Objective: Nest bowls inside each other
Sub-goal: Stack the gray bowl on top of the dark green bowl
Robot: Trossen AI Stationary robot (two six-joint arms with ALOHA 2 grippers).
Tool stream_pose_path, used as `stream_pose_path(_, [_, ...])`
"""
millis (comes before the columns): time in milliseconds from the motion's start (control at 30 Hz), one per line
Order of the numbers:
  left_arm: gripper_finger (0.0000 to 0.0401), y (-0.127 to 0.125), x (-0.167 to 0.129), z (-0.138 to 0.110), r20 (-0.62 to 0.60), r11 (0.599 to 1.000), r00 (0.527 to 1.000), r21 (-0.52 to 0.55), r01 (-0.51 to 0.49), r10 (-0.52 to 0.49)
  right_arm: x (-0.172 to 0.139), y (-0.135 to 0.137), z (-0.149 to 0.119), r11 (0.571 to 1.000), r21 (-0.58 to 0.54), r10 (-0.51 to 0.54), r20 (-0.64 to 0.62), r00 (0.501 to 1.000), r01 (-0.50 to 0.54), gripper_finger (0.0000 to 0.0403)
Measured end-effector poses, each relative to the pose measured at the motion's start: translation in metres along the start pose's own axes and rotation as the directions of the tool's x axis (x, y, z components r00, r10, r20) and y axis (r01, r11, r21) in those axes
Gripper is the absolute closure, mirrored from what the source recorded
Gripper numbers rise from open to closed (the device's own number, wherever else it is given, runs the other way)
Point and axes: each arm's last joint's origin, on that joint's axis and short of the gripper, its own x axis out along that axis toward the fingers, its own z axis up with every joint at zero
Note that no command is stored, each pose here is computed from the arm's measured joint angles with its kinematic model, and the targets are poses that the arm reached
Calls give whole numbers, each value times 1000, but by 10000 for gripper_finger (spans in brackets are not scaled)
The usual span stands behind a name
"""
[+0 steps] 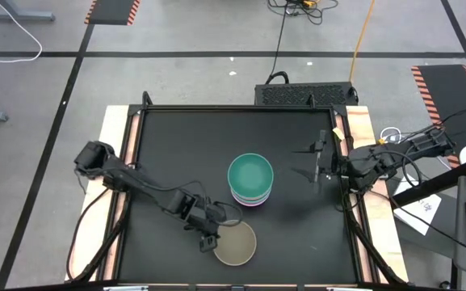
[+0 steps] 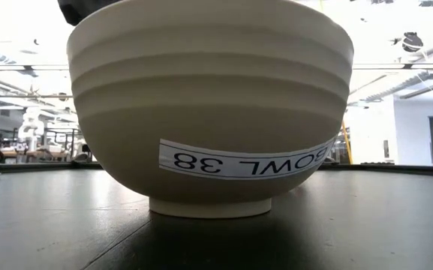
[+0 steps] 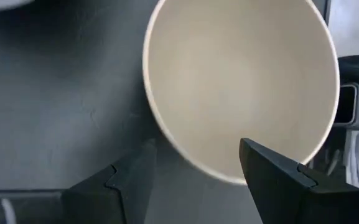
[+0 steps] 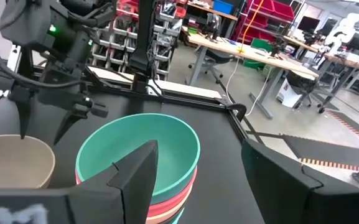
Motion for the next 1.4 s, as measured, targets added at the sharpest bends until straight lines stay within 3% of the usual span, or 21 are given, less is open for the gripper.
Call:
stream_pose_path(333, [167,4,2,9,46,999,998,-10,-41,41,0,0,0,1000,2,0,0,1000,0,177])
stream_pose_path(800, [167,12,23,8,8,997,997,-16,-80,80,-1,-1,1,999,-35,-3,13,1000,3,177])
stream_pose_path(1167, [167,15,36,6,-7,995,995,-6,-101,101,-21,-14,8,1000,-12,-14,52,999,15,177])
stream_pose_path(1333, [167,16,41,5,-7,993,993,-7,-119,119,-30,-13,10,998,-6,70,102,992,-70,177])
stream_pose_path(1400, [167,17,44,4,-13,992,992,-4,-126,126,-36,-11,11,987,13,158,130,979,-161,177])
